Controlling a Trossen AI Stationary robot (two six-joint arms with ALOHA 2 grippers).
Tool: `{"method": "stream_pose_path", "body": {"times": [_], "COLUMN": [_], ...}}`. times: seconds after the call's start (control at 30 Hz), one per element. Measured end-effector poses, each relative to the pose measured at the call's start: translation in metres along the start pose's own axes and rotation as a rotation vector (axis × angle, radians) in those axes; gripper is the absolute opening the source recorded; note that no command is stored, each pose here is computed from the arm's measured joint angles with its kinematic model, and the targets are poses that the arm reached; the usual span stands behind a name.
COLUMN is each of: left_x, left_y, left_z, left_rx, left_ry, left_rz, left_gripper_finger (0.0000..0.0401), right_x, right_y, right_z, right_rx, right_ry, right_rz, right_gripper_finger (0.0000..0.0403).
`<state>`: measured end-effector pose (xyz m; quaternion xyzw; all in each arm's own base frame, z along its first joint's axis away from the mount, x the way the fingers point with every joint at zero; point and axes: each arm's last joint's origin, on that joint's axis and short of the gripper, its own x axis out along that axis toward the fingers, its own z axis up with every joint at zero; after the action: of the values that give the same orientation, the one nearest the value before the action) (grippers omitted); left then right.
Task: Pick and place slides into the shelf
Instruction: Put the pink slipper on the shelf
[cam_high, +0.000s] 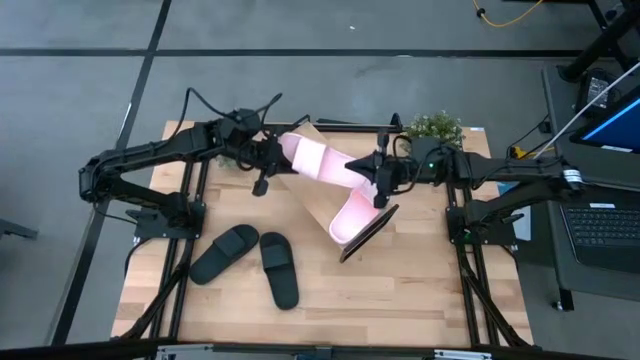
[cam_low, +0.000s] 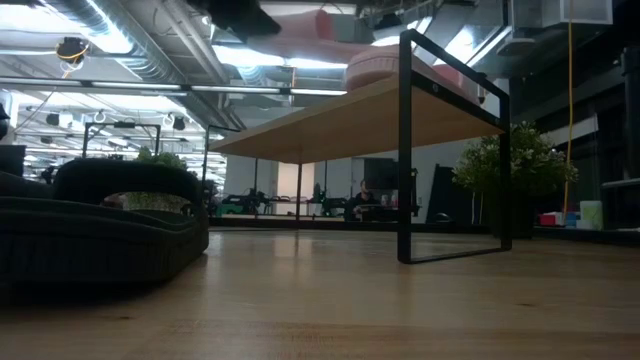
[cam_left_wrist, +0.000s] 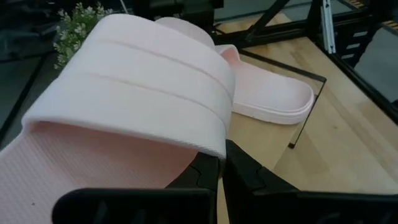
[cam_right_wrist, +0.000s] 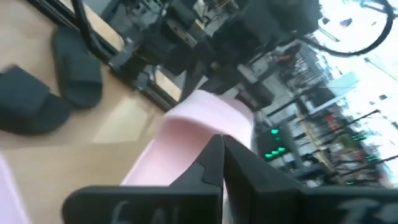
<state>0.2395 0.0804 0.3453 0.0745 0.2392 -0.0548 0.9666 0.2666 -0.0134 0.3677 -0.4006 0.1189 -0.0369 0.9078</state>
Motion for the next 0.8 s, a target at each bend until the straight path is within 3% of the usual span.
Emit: {"method": "stream_pose_path", "body": {"times": [0.3,0.57,0.8], "left_x": [-0.002,-0.002,-0.002], "left_y": [0.004,0.005,0.005], "left_z": [-0.002,-0.001,-0.001], "left_rx": [0.034,0.035,0.032], "left_ry": [-0.009,-0.013,-0.013], "left_rz": [-0.010,-0.007,-0.007], "left_gripper_finger": [0.0000,0.0000,0.0000], "right_x": [0.020,0.040,0.056], "right_y": [0.009,0.011,0.018], "right_z": [-0.008,-0.007,-0.011], "right_rx": [-0.178,-0.337,-0.408], "right_ry": [0.099,0.060,0.063], "right_rz": [-0.011,-0.079,-0.077], "right_gripper_finger": [0.0065,0.0130,0.0143]}}
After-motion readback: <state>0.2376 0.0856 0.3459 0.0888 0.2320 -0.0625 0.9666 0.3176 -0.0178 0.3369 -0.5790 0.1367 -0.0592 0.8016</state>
